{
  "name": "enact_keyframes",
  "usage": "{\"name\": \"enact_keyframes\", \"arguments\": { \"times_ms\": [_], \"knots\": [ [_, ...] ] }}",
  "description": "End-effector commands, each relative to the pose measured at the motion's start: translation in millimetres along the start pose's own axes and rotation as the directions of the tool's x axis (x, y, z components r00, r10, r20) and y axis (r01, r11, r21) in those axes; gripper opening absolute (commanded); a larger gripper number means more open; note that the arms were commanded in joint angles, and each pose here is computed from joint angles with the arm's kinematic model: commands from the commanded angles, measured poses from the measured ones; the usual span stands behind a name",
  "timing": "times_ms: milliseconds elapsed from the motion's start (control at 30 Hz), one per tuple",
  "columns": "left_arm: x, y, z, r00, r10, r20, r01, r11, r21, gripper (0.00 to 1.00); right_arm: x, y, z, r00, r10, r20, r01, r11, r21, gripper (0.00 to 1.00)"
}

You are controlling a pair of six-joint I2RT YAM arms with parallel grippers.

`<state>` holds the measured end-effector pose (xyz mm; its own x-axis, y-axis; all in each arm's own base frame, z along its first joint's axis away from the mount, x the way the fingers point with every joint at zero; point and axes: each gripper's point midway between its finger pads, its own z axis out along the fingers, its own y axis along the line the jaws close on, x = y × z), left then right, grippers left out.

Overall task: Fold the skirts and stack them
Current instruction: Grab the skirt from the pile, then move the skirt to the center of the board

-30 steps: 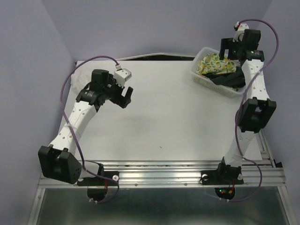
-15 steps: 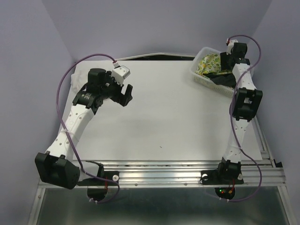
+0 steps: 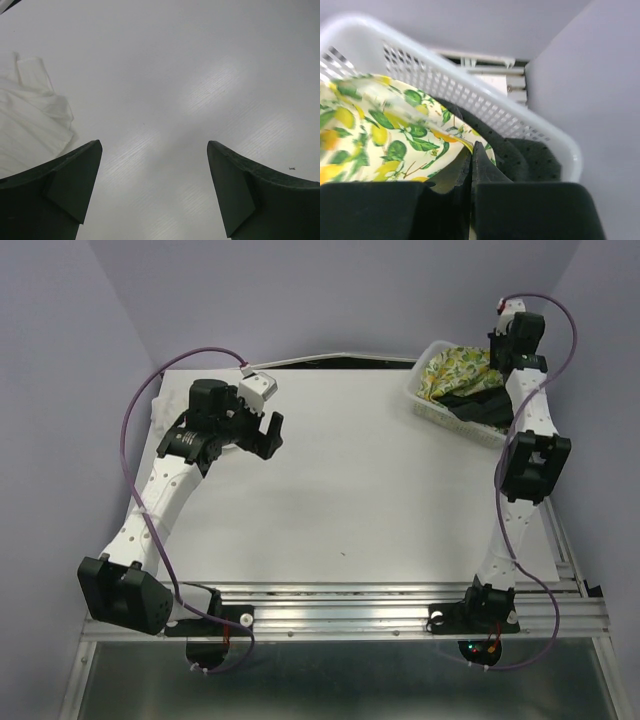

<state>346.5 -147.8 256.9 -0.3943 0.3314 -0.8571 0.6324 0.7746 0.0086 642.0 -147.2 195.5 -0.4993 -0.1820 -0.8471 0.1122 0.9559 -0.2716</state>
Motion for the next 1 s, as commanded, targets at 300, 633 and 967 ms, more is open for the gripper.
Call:
{"name": "enact_keyframes", "arguments": {
  "times_ms": [300, 633, 967],
  "knots": [
    [-27.7, 14.3, -14.2, 0.996, -0.009, 0.093, 0.018, 0.995, -0.094, 0.99, -253.9, -33.1, -227.4, 0.696, 0.302, 0.651, -0.195, 0.953, -0.232, 0.01],
    [-31.9, 49.2, -29.8, 0.98, -0.123, 0.157, 0.149, 0.975, -0.166, 0.99, -317.2, 5.4, -335.4, 0.482, 0.581, 0.656, -0.088, 0.777, -0.624, 0.01],
    [-28.0, 66.6, -38.8, 0.963, -0.193, 0.19, 0.221, 0.965, -0.14, 0.99, -345.0, 54.5, -431.0, 0.407, 0.667, 0.624, 0.115, 0.64, -0.76, 0.01]
  ]
}}
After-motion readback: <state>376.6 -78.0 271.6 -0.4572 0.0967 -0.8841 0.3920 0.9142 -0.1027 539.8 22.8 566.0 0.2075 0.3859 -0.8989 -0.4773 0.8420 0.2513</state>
